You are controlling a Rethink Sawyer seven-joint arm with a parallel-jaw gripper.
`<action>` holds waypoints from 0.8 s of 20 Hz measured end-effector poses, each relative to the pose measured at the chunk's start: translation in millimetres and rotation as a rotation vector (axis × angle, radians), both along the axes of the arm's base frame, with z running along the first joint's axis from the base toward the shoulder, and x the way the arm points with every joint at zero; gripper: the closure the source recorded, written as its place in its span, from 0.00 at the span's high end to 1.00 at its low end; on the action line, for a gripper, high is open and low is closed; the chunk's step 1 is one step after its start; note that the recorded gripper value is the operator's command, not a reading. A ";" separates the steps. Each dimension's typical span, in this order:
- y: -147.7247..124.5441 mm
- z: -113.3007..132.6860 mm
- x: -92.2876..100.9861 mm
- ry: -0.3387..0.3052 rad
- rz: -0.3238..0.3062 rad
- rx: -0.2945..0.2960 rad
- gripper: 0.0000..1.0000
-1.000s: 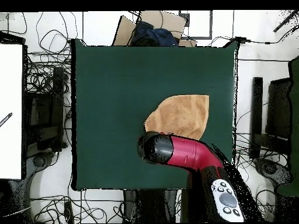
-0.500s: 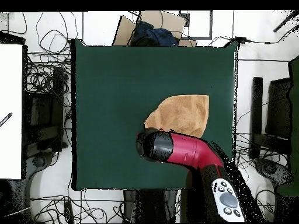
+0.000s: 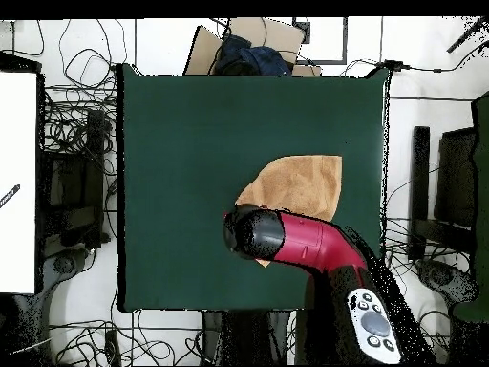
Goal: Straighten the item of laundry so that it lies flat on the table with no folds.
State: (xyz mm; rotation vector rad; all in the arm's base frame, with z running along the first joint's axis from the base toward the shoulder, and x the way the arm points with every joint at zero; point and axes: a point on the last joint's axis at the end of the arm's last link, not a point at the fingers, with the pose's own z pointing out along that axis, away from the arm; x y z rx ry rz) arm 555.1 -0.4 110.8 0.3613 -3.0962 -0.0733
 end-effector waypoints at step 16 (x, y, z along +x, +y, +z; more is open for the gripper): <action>-4.2 -2.0 31.1 -0.019 0.002 -0.002 1.00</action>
